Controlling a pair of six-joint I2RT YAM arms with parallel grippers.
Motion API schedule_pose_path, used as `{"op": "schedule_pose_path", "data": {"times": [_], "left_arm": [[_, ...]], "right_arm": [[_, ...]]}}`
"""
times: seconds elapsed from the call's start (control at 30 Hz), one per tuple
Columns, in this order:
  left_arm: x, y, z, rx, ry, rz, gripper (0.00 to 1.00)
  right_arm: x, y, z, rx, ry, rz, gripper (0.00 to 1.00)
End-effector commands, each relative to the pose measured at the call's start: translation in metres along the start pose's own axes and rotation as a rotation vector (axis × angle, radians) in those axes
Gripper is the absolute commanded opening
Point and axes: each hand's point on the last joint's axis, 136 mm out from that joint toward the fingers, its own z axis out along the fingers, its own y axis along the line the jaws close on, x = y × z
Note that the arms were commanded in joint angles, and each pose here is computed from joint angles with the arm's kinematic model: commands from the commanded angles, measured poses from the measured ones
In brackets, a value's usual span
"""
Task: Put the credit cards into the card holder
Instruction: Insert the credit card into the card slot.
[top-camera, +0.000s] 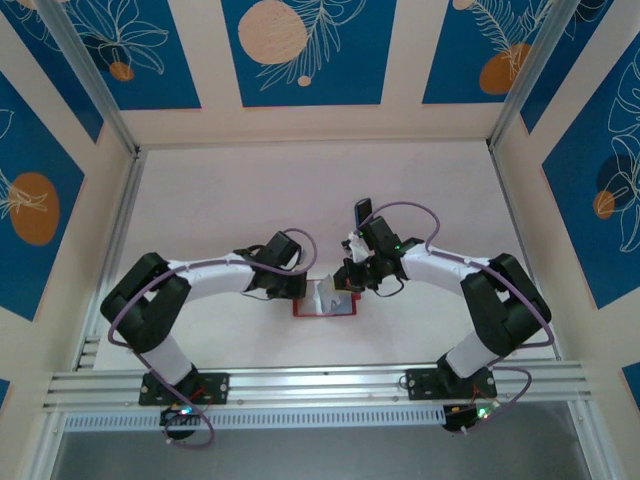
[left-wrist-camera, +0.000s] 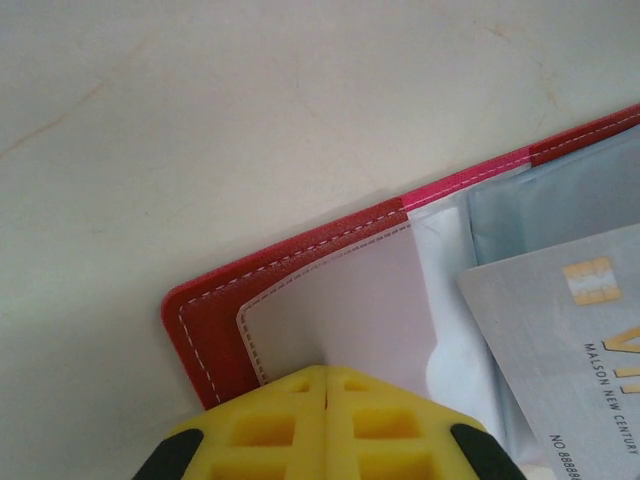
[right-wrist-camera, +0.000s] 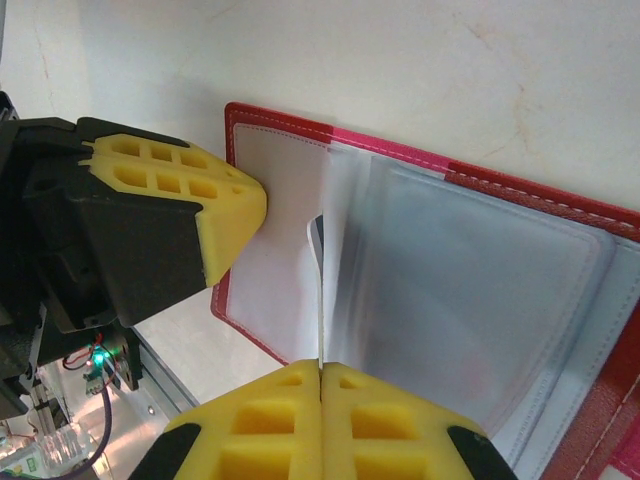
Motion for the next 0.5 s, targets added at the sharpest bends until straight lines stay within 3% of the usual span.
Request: {"op": "schedule_pose_path", "data": {"times": [0.0, 0.47], "left_arm": [[0.025, 0.024, 0.008, -0.094, 0.066, -0.023, 0.05], [0.024, 0.023, 0.011, -0.081, 0.066, -0.025, 0.05]], "right_arm": [[0.009, -0.006, 0.004, 0.004, 0.042, 0.027, 0.00], [0.015, -0.019, 0.003, 0.041, 0.057, 0.050, 0.00]]}}
